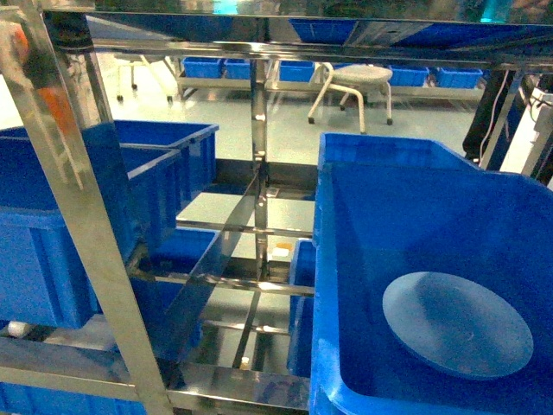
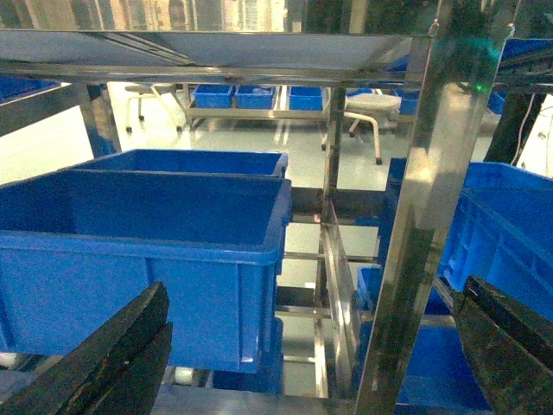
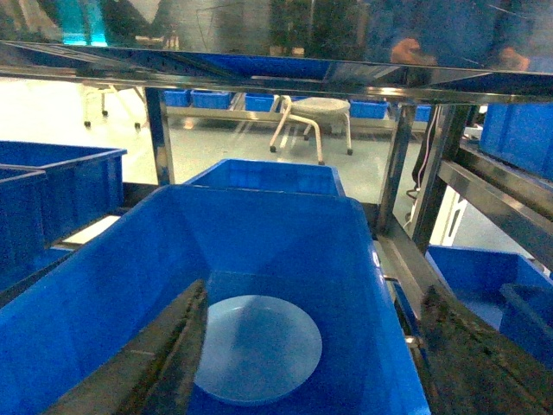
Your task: Place blue tray on left shelf second layer neatly
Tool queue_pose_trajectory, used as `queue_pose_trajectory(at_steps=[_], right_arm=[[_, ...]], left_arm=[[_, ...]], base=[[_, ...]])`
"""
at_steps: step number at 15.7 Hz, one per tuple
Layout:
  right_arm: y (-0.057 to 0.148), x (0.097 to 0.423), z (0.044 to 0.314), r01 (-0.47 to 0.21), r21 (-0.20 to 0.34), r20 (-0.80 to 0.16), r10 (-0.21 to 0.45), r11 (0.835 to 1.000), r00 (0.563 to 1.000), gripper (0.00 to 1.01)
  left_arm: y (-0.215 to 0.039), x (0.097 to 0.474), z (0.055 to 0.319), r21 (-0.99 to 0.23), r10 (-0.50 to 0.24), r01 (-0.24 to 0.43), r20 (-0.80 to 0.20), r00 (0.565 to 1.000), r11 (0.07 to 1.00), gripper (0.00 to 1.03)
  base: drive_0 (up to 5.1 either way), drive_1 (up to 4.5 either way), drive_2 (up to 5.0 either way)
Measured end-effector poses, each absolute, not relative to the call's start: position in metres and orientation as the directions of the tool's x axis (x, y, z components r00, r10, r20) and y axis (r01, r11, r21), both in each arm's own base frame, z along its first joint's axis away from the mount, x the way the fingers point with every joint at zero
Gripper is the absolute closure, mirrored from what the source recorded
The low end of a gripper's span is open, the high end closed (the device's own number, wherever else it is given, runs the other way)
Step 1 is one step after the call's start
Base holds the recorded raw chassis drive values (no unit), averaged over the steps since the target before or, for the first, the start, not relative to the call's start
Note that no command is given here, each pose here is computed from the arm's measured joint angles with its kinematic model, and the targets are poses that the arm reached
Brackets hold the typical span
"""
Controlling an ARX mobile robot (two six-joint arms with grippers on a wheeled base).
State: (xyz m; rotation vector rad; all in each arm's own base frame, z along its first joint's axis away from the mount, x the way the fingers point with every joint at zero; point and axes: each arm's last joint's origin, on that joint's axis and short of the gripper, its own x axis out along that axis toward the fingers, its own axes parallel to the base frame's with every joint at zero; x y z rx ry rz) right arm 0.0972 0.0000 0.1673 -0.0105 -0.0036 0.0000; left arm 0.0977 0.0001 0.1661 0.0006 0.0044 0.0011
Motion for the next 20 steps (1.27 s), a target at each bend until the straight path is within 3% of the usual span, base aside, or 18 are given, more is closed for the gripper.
queue_pose_trajectory(at_steps=[2,3,20], right_arm=[[0.0,0.0972,0.1673,0.0,-0.01,0.004,0.0,1.0,1.0,0.08],[0.0,0.0972,0.1673,0.0,-0.01,0.004,0.0,1.0,1.0,0.01],[0.0,0.0972,0.1673,0.0,-0.01,0.004,0.0,1.0,1.0,0.03]], left_arm=[[0.0001,0.0977,0.1661,0.001,0.001,-0.001,-0.004,1.0,1.0,0.05],[0.0001,0.0977,0.1661,0.001,0.001,-0.001,-0.004,1.0,1.0,0.05],[0.0001,0.0977,0.1661,0.001,0.001,-0.001,-0.004,1.0,1.0,0.05]], base=[[0.0,0.0,0.0],[0.0,0.0,0.0],[0.0,0.0,0.0]])
